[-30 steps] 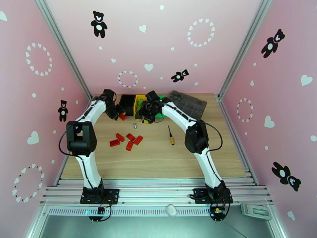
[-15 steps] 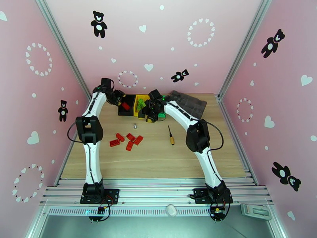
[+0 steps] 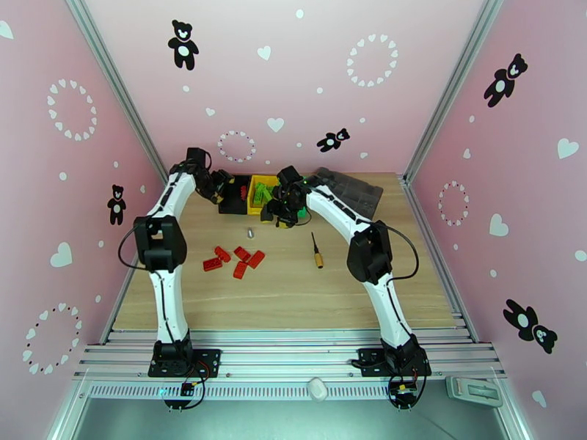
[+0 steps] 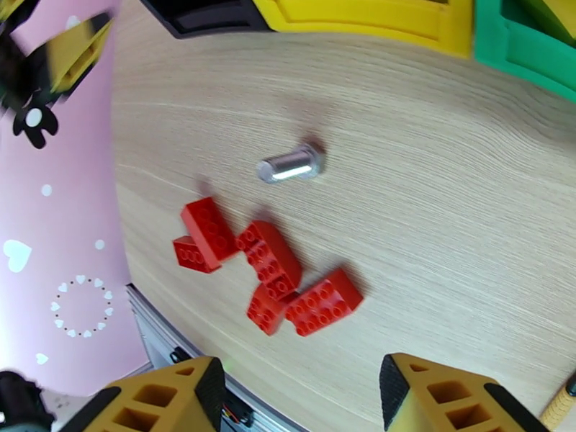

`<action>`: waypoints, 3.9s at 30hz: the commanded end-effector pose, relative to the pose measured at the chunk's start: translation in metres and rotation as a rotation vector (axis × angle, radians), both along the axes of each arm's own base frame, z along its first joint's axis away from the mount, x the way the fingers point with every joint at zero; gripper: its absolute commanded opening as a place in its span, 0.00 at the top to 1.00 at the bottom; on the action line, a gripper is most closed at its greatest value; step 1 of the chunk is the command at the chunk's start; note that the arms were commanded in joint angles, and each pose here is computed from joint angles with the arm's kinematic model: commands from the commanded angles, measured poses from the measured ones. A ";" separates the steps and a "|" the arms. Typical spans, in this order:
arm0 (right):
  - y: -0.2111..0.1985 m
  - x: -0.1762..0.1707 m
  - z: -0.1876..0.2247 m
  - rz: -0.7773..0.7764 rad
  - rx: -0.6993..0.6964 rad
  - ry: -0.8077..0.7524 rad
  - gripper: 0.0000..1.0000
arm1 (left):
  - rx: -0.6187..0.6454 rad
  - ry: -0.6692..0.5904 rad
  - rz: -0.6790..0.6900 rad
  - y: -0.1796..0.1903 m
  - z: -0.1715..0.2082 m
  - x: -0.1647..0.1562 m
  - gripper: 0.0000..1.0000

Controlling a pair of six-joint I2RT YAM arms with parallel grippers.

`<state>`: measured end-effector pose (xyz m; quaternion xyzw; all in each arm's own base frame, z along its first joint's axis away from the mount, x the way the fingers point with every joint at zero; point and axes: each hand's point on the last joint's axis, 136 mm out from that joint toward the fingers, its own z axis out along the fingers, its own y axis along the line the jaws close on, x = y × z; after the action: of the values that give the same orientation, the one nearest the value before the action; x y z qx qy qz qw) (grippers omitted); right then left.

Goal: Sort the legos into containers by color

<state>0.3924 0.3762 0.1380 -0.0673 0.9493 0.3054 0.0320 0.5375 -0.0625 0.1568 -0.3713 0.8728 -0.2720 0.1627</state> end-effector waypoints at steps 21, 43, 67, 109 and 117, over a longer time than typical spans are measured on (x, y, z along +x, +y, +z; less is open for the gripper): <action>-0.027 -0.069 -0.004 0.264 -0.280 -0.075 0.39 | 0.301 0.279 0.029 0.021 -0.063 -0.199 0.30; -0.020 -0.103 -0.008 0.323 -0.313 -0.086 0.41 | 0.355 0.373 -0.052 0.021 -0.101 -0.173 0.38; -0.015 -0.088 -0.023 0.258 -0.299 -0.056 0.42 | 0.337 0.419 -0.131 0.005 -0.129 -0.173 0.56; -0.012 -0.011 0.030 -0.011 -0.009 -0.047 0.43 | 0.087 -0.005 -0.013 0.012 -0.001 -0.002 0.76; -0.017 -0.012 0.034 -0.021 -0.022 -0.051 0.43 | 0.033 -0.044 0.037 0.009 -0.006 0.051 0.56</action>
<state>0.3811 0.3626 0.1681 -0.0710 0.9502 0.2979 0.0584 0.5798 -0.0524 0.1379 -0.3727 0.8754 -0.2431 0.1887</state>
